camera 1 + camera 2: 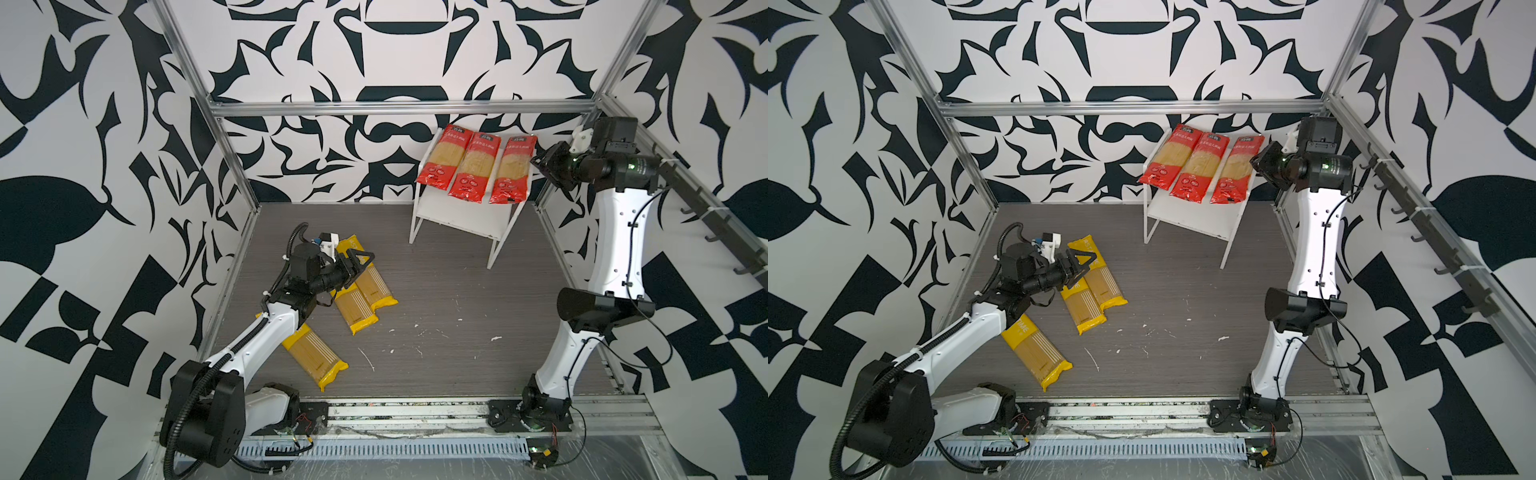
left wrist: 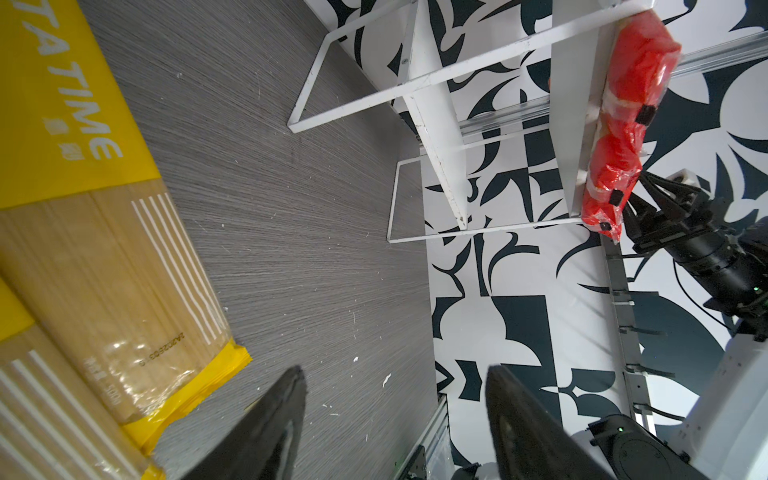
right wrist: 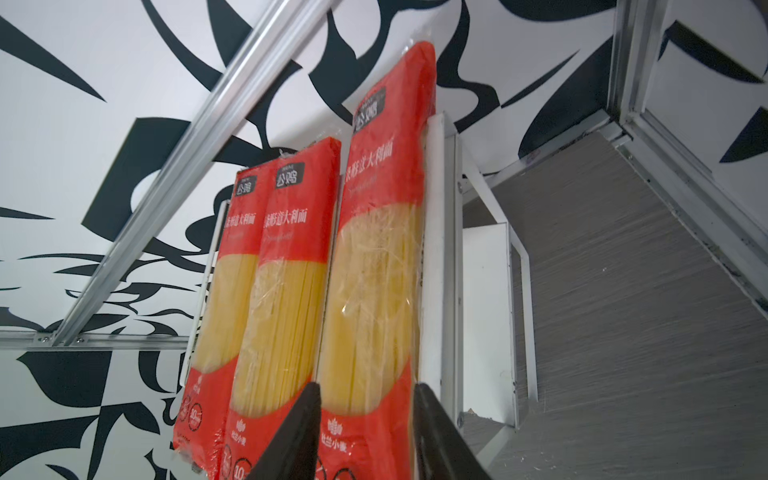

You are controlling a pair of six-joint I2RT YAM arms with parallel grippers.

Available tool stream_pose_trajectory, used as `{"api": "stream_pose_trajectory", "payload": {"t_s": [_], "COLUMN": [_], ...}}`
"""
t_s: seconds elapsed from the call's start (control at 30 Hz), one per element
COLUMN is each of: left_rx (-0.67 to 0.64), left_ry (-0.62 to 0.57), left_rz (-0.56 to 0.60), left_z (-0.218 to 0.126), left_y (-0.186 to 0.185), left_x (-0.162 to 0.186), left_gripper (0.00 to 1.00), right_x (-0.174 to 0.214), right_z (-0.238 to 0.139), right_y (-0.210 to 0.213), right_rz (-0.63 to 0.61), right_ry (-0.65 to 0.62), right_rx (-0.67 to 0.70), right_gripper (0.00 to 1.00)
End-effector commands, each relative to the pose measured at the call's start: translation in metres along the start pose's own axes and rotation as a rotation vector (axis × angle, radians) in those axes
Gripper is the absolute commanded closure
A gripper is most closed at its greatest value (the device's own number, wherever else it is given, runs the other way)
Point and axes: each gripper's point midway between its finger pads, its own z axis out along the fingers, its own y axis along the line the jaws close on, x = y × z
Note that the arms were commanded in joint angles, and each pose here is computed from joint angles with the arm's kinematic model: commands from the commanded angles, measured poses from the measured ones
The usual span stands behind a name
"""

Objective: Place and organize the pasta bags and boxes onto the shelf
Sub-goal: 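Withdraw the right gripper from the shelf toward the yellow PASTATIME bags, then grasp a yellow PASTATIME bag with the right gripper beside the left gripper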

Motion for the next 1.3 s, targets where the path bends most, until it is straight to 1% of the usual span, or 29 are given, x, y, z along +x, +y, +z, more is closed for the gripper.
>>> {"api": "stream_pose_trajectory", "payload": {"t_s": [0.0, 0.07, 0.13, 0.2, 0.23, 0.27, 0.37, 0.43, 0.5, 0.57, 0.67, 0.73, 0.83, 0.93, 1.0, 1.13, 1.27], "left_rx": [-0.063, -0.129, -0.180, -0.230, -0.265, -0.303, -0.446, -0.557, -0.628, -0.672, -0.700, -0.705, -0.697, -0.677, -0.661, -0.636, -0.643], "left_ry": [-0.024, -0.029, -0.030, -0.047, -0.057, -0.065, -0.085, -0.111, -0.133, -0.155, -0.174, -0.183, -0.174, -0.161, -0.155, -0.134, -0.111], "left_rz": [0.041, 0.069, 0.092, 0.112, 0.117, 0.120, 0.118, 0.097, 0.080, 0.066, 0.048, 0.017, -0.038, -0.073, -0.093, -0.122, -0.127], "left_z": [-0.006, -0.008, -0.012, -0.018, -0.021, -0.025, -0.039, -0.053, -0.065, -0.076, -0.090, -0.097, -0.101, -0.098, -0.093, -0.080, -0.071], "left_y": [0.007, 0.018, 0.025, 0.031, 0.036, 0.042, 0.067, 0.088, 0.102, 0.112, 0.123, 0.130, 0.141, 0.147, 0.148, 0.155, 0.161], "left_x": [-0.002, -0.003, -0.002, -0.004, -0.005, -0.006, -0.005, -0.003, 0.001, 0.005, 0.012, 0.017, 0.024, 0.030, 0.032, 0.033, 0.032], "left_gripper": [0.28, 0.28, 0.28, 0.27, 0.27, 0.27, 0.26, 0.26, 0.25, 0.25, 0.24, 0.23, 0.23, 0.24, 0.24, 0.26, 0.26], "right_x": [0.027, 0.040, 0.054, 0.077, 0.094, 0.111, 0.181, 0.231, 0.274, 0.322, 0.389, 0.432, 0.485, 0.528, 0.544, 0.559, 0.571], "right_z": [-0.020, -0.037, -0.054, -0.067, -0.070, -0.071, -0.064, -0.058, -0.053, -0.043, -0.023, -0.005, 0.022, 0.047, 0.063, 0.098, 0.126], "right_y": [0.048, 0.071, 0.094, 0.115, 0.128, 0.140, 0.171, 0.188, 0.201, 0.206, 0.202, 0.191, 0.169, 0.146, 0.132, 0.109, 0.105], "right_rz": [-0.121, -0.184, -0.233, -0.276, -0.301, -0.324, -0.384, -0.419, -0.454, -0.493, -0.543, -0.546, -0.514, -0.474, -0.471, -0.525, -0.552], "right_ry": [-0.013, -0.045, -0.065, -0.061, -0.040, -0.015, 0.087, 0.149, 0.198, 0.266, 0.372, 0.438, 0.543, 0.643, 0.675, 0.715, 0.751], "right_rx": [-0.066, -0.098, -0.159, -0.212, -0.252, -0.292, -0.411, -0.480, -0.526, -0.550, -0.536, -0.513, -0.466, -0.407, -0.368, -0.271, -0.232], "right_gripper": [0.60, 0.60, 0.60, 0.61, 0.62, 0.62, 0.63, 0.64, 0.64, 0.64, 0.64, 0.64, 0.66, 0.68, 0.69, 0.70, 0.70]}}
